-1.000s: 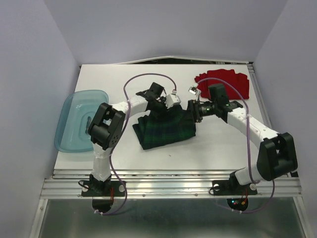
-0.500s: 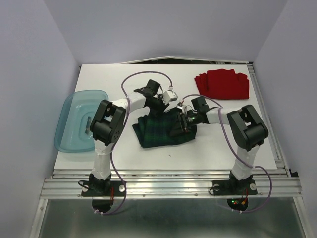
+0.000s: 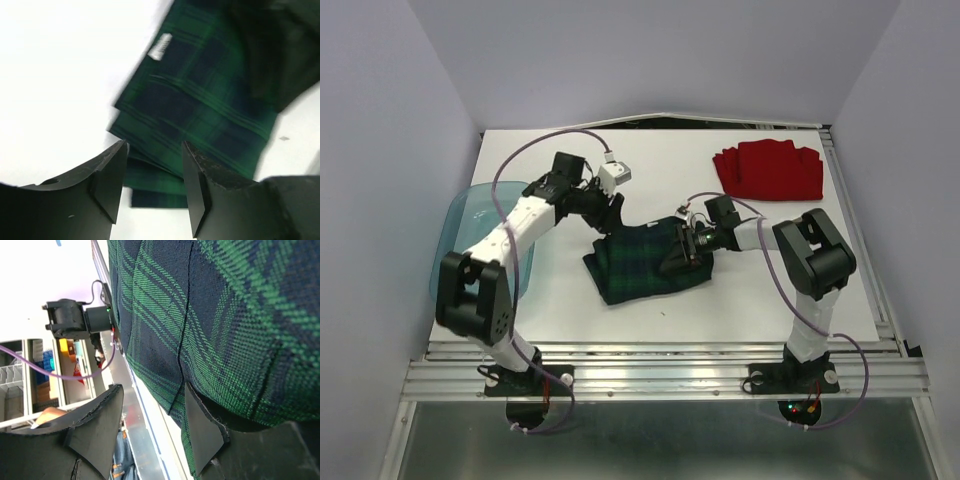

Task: Fold and stack the skirts
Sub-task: Fold the skirt

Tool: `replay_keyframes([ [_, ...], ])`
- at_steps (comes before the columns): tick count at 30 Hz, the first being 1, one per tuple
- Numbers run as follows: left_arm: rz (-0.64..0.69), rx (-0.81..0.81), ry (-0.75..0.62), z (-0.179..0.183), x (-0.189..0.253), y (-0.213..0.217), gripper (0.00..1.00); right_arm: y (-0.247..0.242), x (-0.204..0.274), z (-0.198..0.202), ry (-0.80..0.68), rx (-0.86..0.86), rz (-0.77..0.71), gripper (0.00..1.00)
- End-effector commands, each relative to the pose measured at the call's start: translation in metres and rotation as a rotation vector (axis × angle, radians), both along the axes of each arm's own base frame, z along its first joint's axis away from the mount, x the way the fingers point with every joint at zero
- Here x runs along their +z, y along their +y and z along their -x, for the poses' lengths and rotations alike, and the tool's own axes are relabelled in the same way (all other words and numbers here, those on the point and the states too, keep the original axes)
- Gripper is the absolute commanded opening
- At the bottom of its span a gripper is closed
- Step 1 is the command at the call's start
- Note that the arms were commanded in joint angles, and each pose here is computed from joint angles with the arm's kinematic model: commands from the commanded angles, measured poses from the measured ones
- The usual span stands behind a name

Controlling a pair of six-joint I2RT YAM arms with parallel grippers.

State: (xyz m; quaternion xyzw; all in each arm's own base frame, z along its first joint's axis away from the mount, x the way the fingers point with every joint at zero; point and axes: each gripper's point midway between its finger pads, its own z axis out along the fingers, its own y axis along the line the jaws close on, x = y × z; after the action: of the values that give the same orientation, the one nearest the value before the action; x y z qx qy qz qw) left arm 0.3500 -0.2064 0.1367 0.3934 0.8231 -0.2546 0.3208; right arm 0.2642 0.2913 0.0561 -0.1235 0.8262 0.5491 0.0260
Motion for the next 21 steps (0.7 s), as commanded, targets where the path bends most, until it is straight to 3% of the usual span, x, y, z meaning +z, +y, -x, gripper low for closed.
replay_keyframes([
  [1, 0.225, -0.103, 0.160, 0.069, 0.017, -0.028, 0.56, -0.004, -0.024, -0.007, -0.017, -0.079, 0.090, 0.59],
  [4, 0.293, -0.118, 0.308, 0.105, -0.009, -0.033, 0.54, -0.006, -0.025, -0.009, -0.015, -0.110, 0.106, 0.61],
  [10, 0.317, -0.080, 0.478, 0.112, -0.051, -0.044, 0.49, -0.007, -0.037, -0.011, 0.027, -0.142, 0.137, 0.63],
  [14, 0.229, -0.008, 0.579, 0.105, -0.092, -0.041, 0.45, -0.010, -0.044, -0.012, 0.070, -0.166, 0.149, 0.64],
  [21, 0.051, 0.131, 0.630, 0.092, -0.143, -0.015, 0.41, -0.036, -0.048, -0.014, 0.104, -0.208, 0.135, 0.66],
])
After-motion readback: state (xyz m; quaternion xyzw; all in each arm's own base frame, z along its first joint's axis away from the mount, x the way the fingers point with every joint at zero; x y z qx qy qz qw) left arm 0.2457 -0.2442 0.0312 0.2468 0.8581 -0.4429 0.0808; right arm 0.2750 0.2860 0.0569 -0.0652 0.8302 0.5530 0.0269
